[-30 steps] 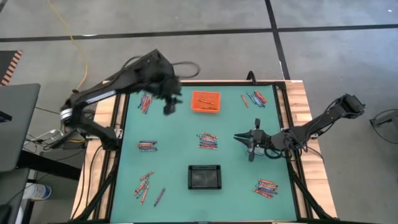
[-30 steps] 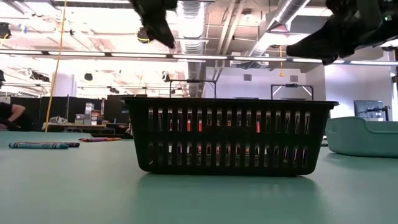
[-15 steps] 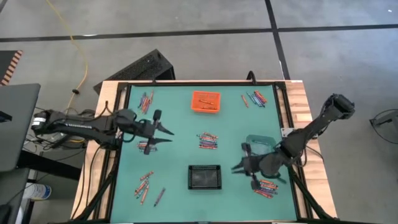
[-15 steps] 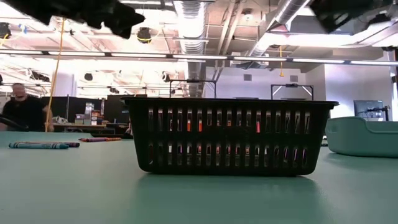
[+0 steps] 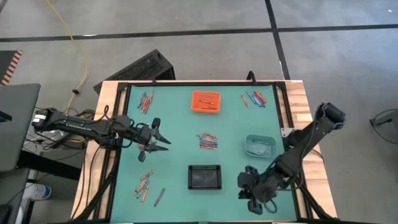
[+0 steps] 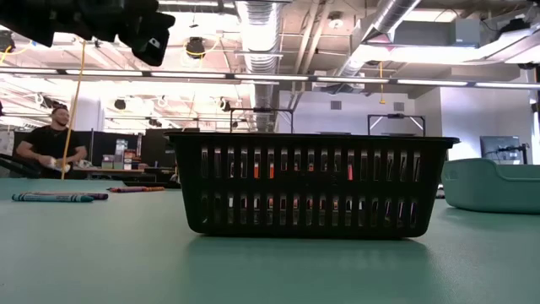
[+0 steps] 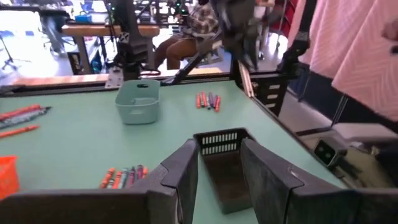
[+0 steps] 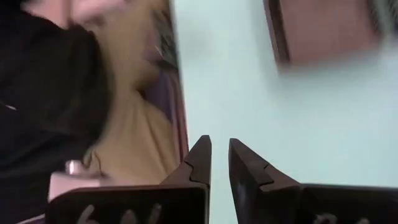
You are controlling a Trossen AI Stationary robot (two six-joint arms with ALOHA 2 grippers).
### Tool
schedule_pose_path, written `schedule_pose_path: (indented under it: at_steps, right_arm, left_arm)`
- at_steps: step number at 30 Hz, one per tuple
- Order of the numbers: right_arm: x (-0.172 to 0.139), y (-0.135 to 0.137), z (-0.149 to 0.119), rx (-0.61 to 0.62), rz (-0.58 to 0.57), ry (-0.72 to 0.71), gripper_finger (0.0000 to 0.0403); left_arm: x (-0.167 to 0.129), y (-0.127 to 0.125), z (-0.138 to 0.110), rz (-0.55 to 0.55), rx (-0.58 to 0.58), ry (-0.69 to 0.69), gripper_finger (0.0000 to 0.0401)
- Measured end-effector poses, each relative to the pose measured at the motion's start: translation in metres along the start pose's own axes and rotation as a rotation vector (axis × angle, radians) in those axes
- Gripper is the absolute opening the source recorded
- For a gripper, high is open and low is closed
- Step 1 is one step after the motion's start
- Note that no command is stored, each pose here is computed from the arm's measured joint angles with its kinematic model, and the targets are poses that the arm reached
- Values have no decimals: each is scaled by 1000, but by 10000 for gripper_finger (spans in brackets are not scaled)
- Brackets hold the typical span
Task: Sort crayons
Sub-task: Put the orange crayon into the orange bin
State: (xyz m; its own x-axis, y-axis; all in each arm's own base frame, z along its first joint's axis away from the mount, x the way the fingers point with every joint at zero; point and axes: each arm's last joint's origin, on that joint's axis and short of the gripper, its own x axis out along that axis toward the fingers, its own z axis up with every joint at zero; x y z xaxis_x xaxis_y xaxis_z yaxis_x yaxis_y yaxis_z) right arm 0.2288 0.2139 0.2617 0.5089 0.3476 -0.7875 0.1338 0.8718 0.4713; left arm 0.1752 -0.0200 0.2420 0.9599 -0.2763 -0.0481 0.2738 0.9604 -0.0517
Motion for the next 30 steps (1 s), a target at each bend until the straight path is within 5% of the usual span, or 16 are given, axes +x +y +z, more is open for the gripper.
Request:
schedule_pose_path:
  at_steps: [5,9,20,30]
  right_arm:
    - [23,-12,-32,152,-207,281,49]
    - [30,-11,-56,128,-293,385,49]
    - [25,-5,-86,289,-426,329,81]
    - [38,-15,-93,423,-409,323,124]
  left_arm:
    - [1,-4,-1,-18,-53,5,111]
    - [1,-6,-1,-34,-54,11,111]
    - [1,-6,-6,-31,-40,61,111]
    - [1,-6,-9,-28,-66,88,111]
